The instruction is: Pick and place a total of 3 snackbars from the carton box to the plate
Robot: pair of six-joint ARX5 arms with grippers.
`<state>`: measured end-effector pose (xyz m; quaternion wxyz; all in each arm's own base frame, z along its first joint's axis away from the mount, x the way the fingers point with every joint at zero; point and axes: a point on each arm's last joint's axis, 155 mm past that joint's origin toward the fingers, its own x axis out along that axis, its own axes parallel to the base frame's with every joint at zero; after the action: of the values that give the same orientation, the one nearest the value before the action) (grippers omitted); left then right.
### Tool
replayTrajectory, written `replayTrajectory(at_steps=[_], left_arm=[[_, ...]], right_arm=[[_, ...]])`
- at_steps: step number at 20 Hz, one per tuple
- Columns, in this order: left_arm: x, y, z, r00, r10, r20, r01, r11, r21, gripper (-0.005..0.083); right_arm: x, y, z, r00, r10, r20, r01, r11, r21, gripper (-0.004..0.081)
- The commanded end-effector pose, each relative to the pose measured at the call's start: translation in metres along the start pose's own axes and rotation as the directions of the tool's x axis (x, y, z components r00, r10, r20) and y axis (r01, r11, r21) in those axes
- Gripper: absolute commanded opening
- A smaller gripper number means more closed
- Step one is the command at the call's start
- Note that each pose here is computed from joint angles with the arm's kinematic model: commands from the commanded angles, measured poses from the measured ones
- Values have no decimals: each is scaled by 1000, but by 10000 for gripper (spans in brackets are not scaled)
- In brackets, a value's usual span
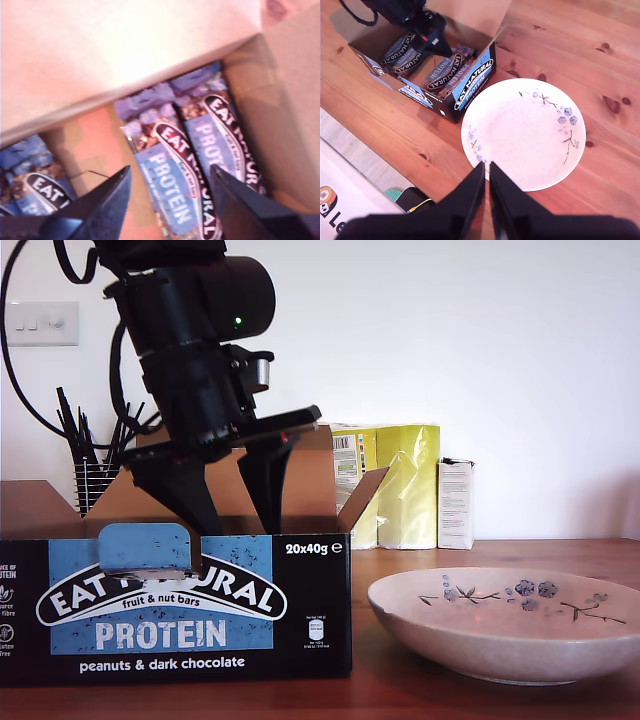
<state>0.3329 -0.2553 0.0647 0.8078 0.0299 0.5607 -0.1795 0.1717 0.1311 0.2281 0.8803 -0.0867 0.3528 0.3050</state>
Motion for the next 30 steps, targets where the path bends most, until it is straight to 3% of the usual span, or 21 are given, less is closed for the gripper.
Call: replayTrajectory(at_steps=[1, 13, 19, 23, 30], left_arm=[[27, 7, -19, 997, 27, -79, -27, 1000, -7, 483], [39, 4, -31, 991, 16, -130, -16, 1000, -4, 476], [39, 4, -31, 991, 16, -131, -16, 1000, 0, 215], [37, 9, -37, 987, 28, -158, -28, 1000, 4, 193], [-16, -3, -2, 997, 4, -77, -2, 1000, 28, 194]], right_arm=[[-3, 1, 4, 1000, 2, 17, -2, 1000, -12, -13], [-3, 1, 3, 1000, 2, 11, -2, 1000, -30, -13], [-3, 1, 4, 1000, 2, 18, -2, 1000, -30, -13], [-3, 1, 4, 1000, 2, 18, -1, 1000, -30, -13], [-3, 1, 4, 1000, 2, 18, -1, 999, -35, -13]])
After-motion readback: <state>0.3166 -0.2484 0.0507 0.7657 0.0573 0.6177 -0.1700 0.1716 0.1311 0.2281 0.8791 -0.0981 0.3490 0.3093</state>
